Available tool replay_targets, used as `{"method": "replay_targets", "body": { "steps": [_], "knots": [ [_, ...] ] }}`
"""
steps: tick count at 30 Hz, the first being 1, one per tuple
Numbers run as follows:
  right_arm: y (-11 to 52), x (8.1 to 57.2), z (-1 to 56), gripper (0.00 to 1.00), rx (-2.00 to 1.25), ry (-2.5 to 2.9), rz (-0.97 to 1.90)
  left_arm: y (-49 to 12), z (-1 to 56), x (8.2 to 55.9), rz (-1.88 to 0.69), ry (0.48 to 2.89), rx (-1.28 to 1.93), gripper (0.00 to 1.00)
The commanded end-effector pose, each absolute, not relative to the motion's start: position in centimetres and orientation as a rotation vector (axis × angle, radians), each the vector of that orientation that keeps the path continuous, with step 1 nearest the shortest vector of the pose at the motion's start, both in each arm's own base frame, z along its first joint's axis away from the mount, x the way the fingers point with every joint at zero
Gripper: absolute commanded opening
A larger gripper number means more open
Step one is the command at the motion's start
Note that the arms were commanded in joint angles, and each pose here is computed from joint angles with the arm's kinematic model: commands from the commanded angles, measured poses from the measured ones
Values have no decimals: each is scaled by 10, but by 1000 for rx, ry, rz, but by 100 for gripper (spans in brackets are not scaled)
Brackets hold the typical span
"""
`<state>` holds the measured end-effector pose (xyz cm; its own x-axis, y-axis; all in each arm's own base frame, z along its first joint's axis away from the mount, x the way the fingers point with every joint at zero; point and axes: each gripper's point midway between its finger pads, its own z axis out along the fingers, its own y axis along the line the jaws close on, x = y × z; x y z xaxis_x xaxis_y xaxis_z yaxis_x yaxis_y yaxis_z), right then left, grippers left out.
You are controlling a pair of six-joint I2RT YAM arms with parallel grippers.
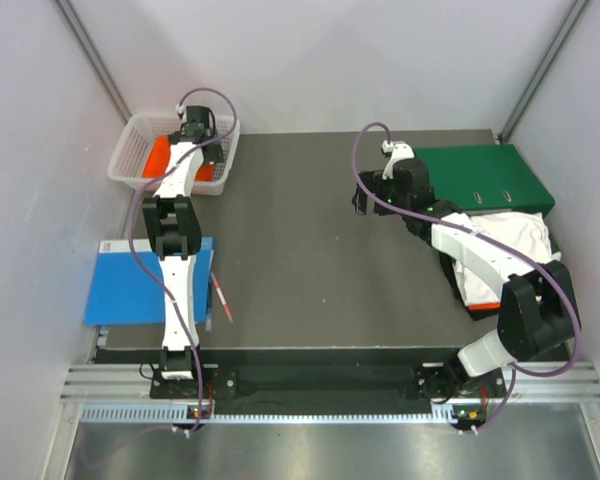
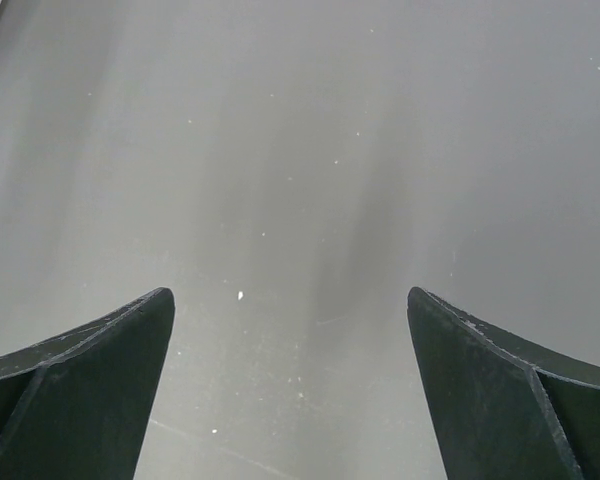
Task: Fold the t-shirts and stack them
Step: Grab crumpled tshirt from bin with the left arm, then move the tshirt to the center of the board
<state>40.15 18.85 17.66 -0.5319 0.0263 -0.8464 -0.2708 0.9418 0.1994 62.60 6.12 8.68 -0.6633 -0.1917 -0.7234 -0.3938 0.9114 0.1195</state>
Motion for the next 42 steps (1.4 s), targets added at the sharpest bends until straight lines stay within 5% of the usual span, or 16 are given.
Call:
{"method": "replay_targets", "body": {
  "steps": [1, 5, 6, 8, 9, 10, 15, 22, 31, 38, 42],
  "knots": [
    [183, 407, 201, 100, -158, 2045, 401, 84, 71, 612, 361, 2367, -495, 99],
    [184, 408, 203, 100, -165, 2046, 436, 98, 68, 604, 373, 2389, -527, 94],
    [186, 407, 203, 100, -171, 2045, 450, 97, 65, 604, 351, 2400, -531, 75],
    [184, 409, 202, 100, -158, 2047, 462, 96, 59, 601, 313, 2423, -550, 54],
    [186, 409, 204, 100, -164, 2046, 485, 97, 56, 600, 309, 2426, -563, 14],
    [185, 409, 203, 100, -163, 2049, 493, 98, 59, 600, 311, 2421, -570, 0],
    [189, 404, 200, 100, -180, 2048, 523, 95, 103, 612, 260, 2313, -556, 0],
    [188, 396, 188, 100, -169, 2064, 538, 77, 261, 605, 104, 2008, -486, 0],
    [178, 398, 196, 100, -129, 2045, 510, -49, 387, 559, -83, 1845, -182, 0],
    [149, 399, 208, 100, -3, 2030, 435, -210, 330, 494, -254, 2018, 164, 0],
    [131, 390, 220, 100, 47, 1997, 411, -243, 229, 451, -217, 2203, 219, 0]
  ]
}}
